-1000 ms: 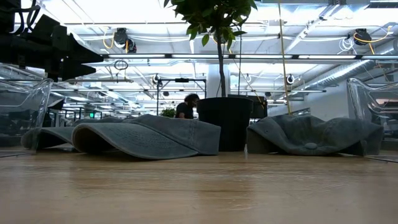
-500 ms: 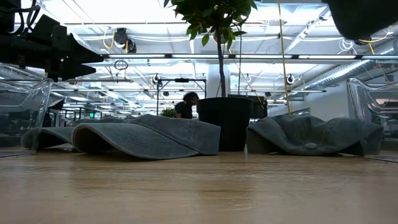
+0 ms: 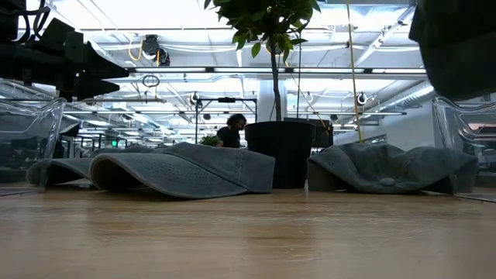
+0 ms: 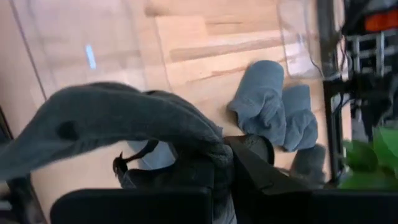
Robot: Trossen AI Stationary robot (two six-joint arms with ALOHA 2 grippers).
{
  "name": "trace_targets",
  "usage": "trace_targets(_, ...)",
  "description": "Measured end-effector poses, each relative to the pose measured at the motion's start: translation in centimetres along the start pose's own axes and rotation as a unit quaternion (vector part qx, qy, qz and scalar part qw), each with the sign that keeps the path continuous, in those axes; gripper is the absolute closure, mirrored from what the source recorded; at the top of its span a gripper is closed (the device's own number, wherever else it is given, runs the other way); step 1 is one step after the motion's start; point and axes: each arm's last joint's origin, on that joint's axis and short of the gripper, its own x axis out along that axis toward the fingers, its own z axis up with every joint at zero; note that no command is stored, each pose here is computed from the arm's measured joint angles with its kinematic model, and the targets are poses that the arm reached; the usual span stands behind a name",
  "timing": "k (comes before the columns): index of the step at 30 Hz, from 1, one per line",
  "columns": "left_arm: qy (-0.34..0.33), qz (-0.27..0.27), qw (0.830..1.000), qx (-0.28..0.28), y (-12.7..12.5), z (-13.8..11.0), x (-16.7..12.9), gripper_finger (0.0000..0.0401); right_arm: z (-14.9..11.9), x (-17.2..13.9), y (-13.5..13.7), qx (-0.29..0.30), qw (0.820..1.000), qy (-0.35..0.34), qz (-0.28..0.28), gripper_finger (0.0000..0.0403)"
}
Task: Pick & Place hat
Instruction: Put the right black cap into the right transparent bin
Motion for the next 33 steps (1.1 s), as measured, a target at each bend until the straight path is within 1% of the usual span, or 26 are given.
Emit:
trace_targets(2,0.0,0.0,1.0,0.0,0.0,0.0,0.0,0.0036,0.0,0.4,0.1,-0.037,0.999,0.008,0.004,0.0391)
trace_targets(7,0.0,0.0,1.0,0.0,0.0,0.0,0.0,0.0036,-0.1,1.6,0.6,-0.078,0.996,0.015,0.027,0.0391)
trace_targets(10,0.0,0.0,1.0,0.0,0.0,0.0,0.0,0.0036,-0.2,2.4,0.9,-0.123,0.991,0.023,0.039,0.0391)
trace_targets(14,0.0,0.0,1.0,0.0,0.0,0.0,0.0,0.0036,-0.2,3.2,1.2,-0.178,0.983,0.017,0.035,0.0391)
trace_targets(20,0.0,0.0,1.0,0.0,0.0,0.0,0.0,0.0036,-0.9,4.3,2.4,-0.221,0.974,0.022,0.047,0.0391)
trace_targets(26,0.0,0.0,1.0,0.0,0.0,0.0,0.0,0.0036,-0.8,5.8,3.4,-0.277,0.961,-0.005,0.02,0.0391)
trace_targets(33,0.0,0.0,1.0,0.0,0.0,0.0,0.0,0.0036,-1.1,7.4,5.0,-0.285,0.958,-0.022,0.011,0.0391)
